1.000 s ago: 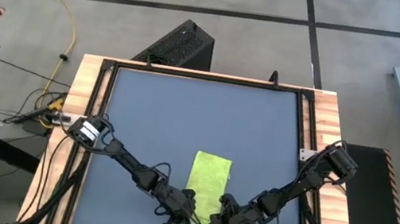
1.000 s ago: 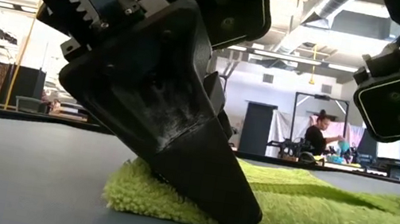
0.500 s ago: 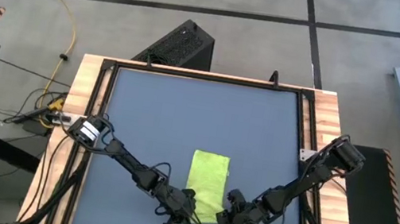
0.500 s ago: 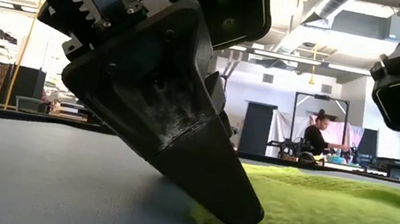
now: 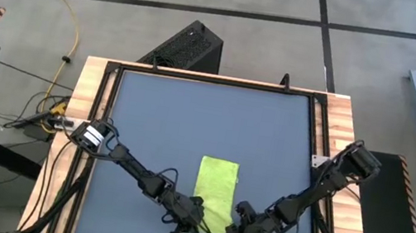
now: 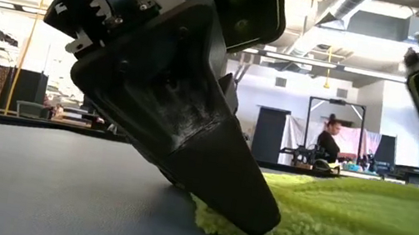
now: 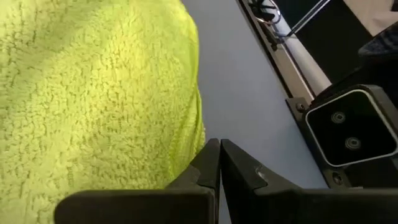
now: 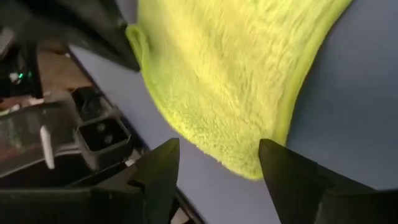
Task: Roll towel
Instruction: Roll the green towel
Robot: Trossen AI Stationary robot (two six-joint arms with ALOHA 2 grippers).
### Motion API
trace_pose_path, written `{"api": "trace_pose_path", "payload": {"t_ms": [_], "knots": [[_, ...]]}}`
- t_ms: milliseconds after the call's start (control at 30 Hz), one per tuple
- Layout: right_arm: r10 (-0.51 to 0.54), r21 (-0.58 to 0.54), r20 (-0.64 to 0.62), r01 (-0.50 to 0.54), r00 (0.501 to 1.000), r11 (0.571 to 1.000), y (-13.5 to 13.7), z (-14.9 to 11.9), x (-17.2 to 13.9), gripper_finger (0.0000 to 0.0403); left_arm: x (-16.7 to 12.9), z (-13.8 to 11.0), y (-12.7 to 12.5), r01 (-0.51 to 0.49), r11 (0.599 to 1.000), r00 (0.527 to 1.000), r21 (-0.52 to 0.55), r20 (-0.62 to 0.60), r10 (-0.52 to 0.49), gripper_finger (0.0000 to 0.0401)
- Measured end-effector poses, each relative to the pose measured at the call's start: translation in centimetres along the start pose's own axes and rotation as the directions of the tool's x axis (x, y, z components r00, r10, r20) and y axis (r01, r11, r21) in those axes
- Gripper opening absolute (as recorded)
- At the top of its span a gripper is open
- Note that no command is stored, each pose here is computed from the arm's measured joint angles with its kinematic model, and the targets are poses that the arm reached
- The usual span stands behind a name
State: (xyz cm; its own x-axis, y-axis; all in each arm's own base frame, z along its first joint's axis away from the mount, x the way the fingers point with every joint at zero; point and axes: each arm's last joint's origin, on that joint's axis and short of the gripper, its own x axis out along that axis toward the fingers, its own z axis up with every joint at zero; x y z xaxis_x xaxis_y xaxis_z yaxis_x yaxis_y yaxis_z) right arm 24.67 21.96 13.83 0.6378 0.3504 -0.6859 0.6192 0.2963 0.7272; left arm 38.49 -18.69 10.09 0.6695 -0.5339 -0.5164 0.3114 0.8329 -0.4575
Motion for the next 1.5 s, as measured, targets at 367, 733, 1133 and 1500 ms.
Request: {"api": "trace_pose_path", "payload": {"t_ms": [367, 733, 1133, 1500], "knots": [[0.022, -0.058, -0.001, -0.022, 1.0, 0.998, 0.2, -0.3, -0.1, 0.0244, -0.8, 1.2, -0.2, 0.126, 0.991, 0.992, 0.035, 0.006, -0.126, 0.0], [0.187, -0.636, -0.009, -0.15, 0.982, 0.757, 1.2, -5.0, -3.6, 0.0244, -0.8, 1.3, 0.2, 0.13, 0.991, 0.991, 0.025, 0.001, -0.13, 0.0], [0.111, -0.979, 0.202, 0.198, 0.973, 0.051, 1.4, -7.1, 1.4, 0.0243, -0.9, 1.5, 0.3, 0.181, 0.983, 0.983, -0.011, -0.017, -0.181, 0.0], [-0.077, -0.939, 0.316, 0.323, 0.946, 0.116, 0.7, -6.5, 2.7, 0.0169, -0.9, 1.5, 0.3, 0.183, 0.983, 0.983, -0.017, -0.016, -0.183, 0.0]]}}
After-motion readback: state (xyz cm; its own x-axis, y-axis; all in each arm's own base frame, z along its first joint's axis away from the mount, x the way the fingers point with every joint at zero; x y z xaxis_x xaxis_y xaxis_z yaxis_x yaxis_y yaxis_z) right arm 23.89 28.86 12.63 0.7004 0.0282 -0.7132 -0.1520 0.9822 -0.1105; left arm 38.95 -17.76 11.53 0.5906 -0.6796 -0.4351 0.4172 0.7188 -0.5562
